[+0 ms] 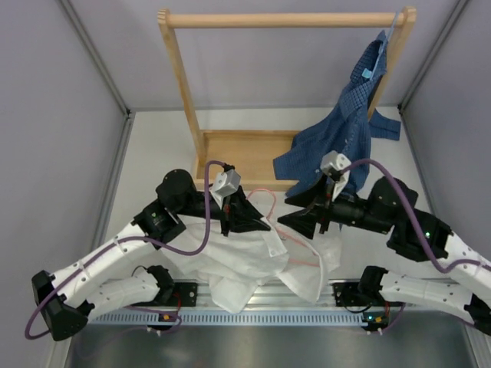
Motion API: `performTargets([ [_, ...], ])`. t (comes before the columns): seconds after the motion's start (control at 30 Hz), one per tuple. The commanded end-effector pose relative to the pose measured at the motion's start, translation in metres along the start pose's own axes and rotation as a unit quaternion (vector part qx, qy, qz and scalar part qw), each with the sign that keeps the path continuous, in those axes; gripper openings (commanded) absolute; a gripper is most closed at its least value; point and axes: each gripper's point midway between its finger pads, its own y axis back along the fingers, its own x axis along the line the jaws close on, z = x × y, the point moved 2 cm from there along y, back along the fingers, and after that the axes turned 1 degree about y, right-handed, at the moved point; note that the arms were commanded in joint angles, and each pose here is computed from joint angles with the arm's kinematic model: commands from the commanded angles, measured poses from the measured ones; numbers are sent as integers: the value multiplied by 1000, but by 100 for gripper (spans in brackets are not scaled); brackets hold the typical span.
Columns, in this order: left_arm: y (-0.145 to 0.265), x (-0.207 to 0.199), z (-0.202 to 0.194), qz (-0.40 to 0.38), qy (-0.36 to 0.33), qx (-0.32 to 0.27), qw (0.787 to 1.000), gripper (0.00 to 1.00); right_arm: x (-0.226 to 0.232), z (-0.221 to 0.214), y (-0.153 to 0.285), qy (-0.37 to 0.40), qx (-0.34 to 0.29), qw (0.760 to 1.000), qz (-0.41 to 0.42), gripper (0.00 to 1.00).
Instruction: Place the shirt on the hanger
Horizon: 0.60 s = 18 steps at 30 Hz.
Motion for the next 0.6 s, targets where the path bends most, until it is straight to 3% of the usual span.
performTargets([
  [0.0,-3,-24,10,-87,-35,-8,996,0,28,31,-14,44,-23,995,84,55],
  [0.17,-5,-25,1,-100,-27,4,995,0,37,37,-32,48,-29,991,120,47],
  [0.27,-5,-24,-1,-100,-26,5,995,0,39,34,-42,42,-25,990,132,25],
  [0.3,-5,-24,-1,-100,-28,4,995,0,38,32,-45,40,-26,990,133,9],
  [0.33,-4,-25,1,-97,-31,3,995,0,37,31,-46,40,-26,990,132,0],
  [0.43,-2,-24,9,-78,-45,-1,996,0,33,33,-46,37,-43,991,118,0],
  [0.47,-1,-23,13,-67,-49,-2,997,5,31,35,-44,37,-50,992,111,0],
  [0.5,-1,-13,18,-27,-54,-8,998,21,30,39,-39,34,-61,992,102,0],
  [0.53,2,-4,18,13,-47,-2,999,48,24,44,-38,33,-74,994,80,0],
  [0.57,8,-1,36,56,-59,-19,997,98,20,44,-36,34,-74,995,64,0],
])
